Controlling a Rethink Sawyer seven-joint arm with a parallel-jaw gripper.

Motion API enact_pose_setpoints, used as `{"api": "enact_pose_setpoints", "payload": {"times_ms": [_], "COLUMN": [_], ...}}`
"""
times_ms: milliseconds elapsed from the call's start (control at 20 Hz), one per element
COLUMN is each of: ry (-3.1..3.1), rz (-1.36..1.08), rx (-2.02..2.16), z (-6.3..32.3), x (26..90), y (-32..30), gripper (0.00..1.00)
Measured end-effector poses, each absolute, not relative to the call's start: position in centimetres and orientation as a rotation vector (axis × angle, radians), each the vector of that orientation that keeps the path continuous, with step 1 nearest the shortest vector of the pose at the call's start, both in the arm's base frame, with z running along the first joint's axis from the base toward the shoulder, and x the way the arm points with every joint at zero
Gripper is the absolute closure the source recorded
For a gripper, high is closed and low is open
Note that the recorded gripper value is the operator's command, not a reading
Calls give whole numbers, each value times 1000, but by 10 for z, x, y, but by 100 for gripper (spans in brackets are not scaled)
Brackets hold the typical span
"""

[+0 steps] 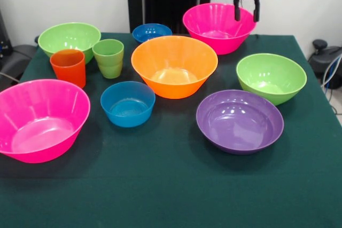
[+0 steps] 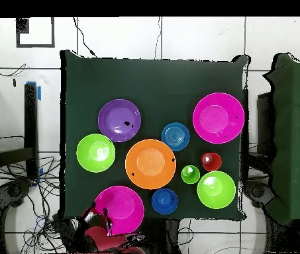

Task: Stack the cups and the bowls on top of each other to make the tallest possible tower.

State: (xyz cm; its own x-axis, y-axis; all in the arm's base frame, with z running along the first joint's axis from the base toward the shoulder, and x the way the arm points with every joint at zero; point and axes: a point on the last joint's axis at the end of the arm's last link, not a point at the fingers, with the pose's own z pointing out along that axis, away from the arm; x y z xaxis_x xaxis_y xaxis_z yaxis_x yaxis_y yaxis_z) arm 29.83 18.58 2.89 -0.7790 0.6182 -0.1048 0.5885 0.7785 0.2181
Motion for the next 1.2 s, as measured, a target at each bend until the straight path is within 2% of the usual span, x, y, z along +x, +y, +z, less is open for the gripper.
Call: {"api": "enact_pose_setpoints", "payload": {"times_ms": [450, 1200], "ry": [2764, 2793], "rz": [277, 291], "rx": [960, 1019], "z": [36, 9], "x": [310, 313], "y": [183, 180], "gripper": [0, 0]}}
